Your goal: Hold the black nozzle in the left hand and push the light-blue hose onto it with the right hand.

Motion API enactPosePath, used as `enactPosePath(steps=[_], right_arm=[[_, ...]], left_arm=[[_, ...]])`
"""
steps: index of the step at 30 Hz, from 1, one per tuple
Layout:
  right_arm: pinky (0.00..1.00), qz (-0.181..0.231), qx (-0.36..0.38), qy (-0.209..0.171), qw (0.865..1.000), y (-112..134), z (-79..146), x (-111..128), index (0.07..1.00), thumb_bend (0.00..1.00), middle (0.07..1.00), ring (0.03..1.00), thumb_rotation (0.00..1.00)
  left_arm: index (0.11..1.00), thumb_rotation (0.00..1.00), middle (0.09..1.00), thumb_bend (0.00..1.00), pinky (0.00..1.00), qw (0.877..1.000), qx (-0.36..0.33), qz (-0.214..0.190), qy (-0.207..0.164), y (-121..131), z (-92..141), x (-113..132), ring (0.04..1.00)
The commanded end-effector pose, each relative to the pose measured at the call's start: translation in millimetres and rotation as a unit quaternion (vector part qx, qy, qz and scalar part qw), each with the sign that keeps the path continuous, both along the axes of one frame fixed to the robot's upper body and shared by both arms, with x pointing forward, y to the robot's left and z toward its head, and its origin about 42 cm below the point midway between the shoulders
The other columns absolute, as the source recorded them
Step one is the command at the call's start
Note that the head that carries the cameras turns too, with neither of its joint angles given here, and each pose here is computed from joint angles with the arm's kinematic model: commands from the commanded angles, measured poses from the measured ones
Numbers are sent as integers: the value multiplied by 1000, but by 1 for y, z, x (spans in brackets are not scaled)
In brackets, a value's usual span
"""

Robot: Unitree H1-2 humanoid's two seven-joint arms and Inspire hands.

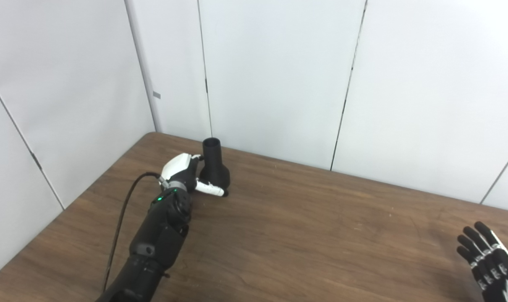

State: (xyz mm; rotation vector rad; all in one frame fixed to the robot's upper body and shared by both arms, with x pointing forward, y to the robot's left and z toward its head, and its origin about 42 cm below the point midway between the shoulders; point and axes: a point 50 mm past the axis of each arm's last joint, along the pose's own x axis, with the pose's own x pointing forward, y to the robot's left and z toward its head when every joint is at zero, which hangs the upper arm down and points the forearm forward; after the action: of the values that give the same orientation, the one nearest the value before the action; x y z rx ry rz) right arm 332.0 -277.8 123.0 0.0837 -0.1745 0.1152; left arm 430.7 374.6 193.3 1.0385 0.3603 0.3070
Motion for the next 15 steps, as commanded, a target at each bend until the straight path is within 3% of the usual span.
enactPosePath(steps=[1,6,15], right_arm=[[871,-6,5,56,998,-3,-36,-23,913,690,889,890,885],[860,-4,6,59,998,-1,-37,-22,913,684,877,875,889],[857,1,0,61,998,-1,-36,-23,919,679,864,856,893]], left_arm=[[846,316,1000,1000,1000,998,42,5,-49,7,34,7,1000],[850,316,1000,1000,1000,995,79,3,-55,8,38,5,1000],[835,321,1000,1000,1000,993,112,-4,-33,10,31,5,1000]])
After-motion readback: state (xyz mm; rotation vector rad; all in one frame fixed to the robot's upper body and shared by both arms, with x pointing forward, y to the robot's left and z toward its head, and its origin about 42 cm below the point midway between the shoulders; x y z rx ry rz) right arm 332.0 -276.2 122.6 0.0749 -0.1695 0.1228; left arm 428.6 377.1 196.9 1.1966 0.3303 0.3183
